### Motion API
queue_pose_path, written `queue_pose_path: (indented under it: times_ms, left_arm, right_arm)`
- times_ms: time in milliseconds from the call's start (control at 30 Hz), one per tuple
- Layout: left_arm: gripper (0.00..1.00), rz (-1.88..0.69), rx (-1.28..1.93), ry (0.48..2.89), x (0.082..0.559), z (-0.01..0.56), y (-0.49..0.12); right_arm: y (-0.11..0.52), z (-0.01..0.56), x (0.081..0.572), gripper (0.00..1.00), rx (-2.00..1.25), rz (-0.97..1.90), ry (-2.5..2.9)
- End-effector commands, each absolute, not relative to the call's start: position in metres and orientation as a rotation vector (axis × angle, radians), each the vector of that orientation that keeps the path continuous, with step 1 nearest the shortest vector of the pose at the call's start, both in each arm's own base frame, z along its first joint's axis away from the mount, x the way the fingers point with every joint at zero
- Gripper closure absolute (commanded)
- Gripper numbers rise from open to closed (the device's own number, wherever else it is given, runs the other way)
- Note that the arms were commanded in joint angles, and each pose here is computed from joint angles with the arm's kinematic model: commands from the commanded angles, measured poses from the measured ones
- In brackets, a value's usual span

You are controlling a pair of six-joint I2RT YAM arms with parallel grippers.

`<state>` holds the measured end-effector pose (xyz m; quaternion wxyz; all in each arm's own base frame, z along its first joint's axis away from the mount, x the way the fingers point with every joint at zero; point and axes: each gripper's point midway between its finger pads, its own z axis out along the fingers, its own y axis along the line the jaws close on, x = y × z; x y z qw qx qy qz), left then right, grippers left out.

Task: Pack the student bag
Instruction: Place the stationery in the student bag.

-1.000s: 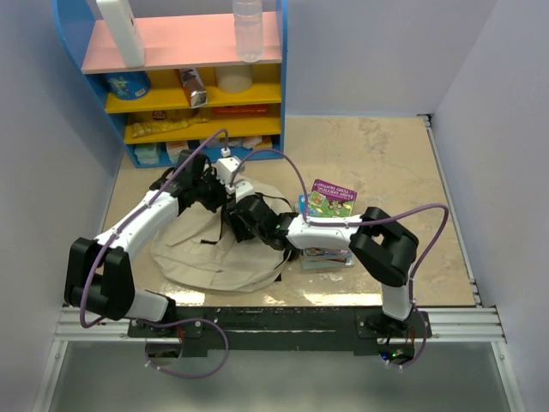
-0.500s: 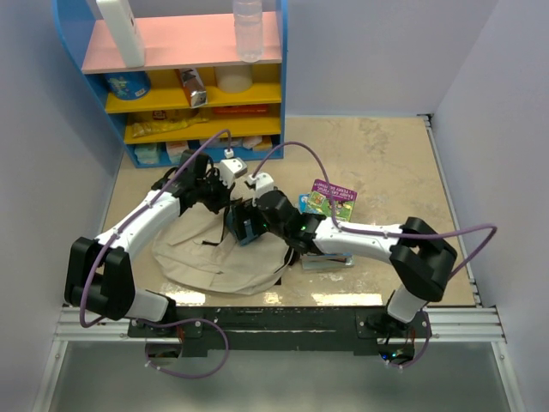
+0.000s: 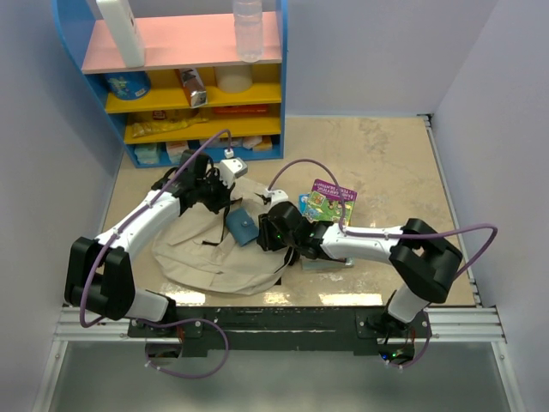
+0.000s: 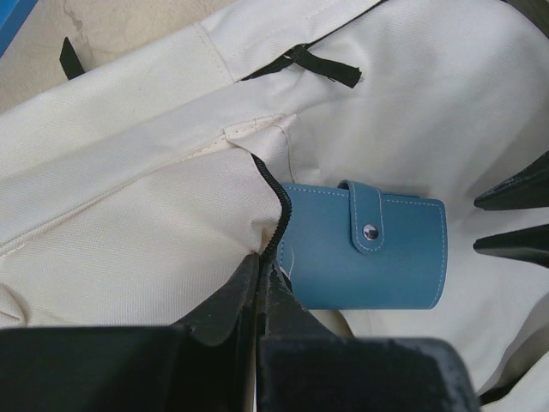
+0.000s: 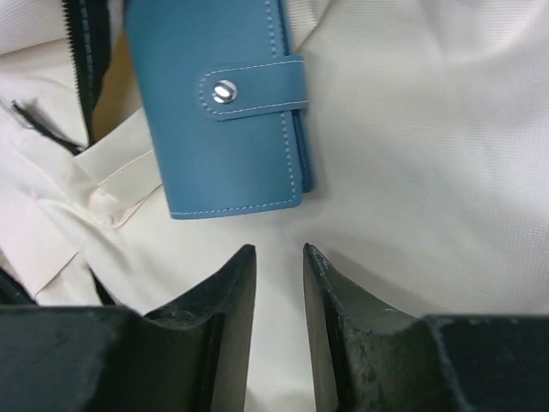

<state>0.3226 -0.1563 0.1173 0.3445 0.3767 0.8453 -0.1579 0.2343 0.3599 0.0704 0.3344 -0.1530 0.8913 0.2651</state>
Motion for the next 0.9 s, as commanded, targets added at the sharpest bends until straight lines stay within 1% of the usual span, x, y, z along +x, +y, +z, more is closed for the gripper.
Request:
queue_pose_path:
  times_ms: [0,67,233,267,333,467,600,733,767,867]
  left_arm:
    - [1.0,-0.43,0.996,2.136,0.327,0.129,-0.165]
    - [1.0,-0.426,0.996,2.133,0.328,0.13,-0.164]
    - [1.0,-0.424,1.003,2.129,0.328,0.132,-0.164]
    - [1.0,-0.427,1.005,2.128,0.328,0.132,-0.165]
    - [1.0,-0.425,1.01,2.125,0.328,0.132,-0.164]
    - [1.0,-0.428,1.017,2.125,0.327,0.129,-0.164]
    - [1.0,-0.431,1.018,2.124,0.326,0.129,-0.165]
    - [1.0,-0.438,1.014,2.121,0.326,0.13,-0.166]
    - [1.0,-0.439,1.011,2.122,0.326,0.13,-0.166]
    - [1.0,-0.437,1.009,2.121,0.325,0.13,-0.165]
  right_arm:
    - [0.356,0.067,0.246,0.69,-0.369,0.599,2.289]
    - [0.359,0.06,0.253,0.72,-0.377,0.567,2.282]
    - [0.376,0.058,0.264,0.74,-0.397,0.553,2.247]
    - [0.377,0.056,0.265,0.78,-0.401,0.541,2.252]
    - [0.382,0.052,0.268,0.8,-0.404,0.532,2.251]
    - [0.394,0.067,0.276,0.8,-0.39,0.555,2.207]
    - [0.412,0.096,0.284,0.8,-0.392,0.615,2.137]
    - [0.432,0.099,0.29,0.81,-0.411,0.656,2.121]
    - [0.44,0.109,0.294,0.81,-0.405,0.68,2.094]
    - [0.455,0.106,0.3,0.81,-0.412,0.707,2.083]
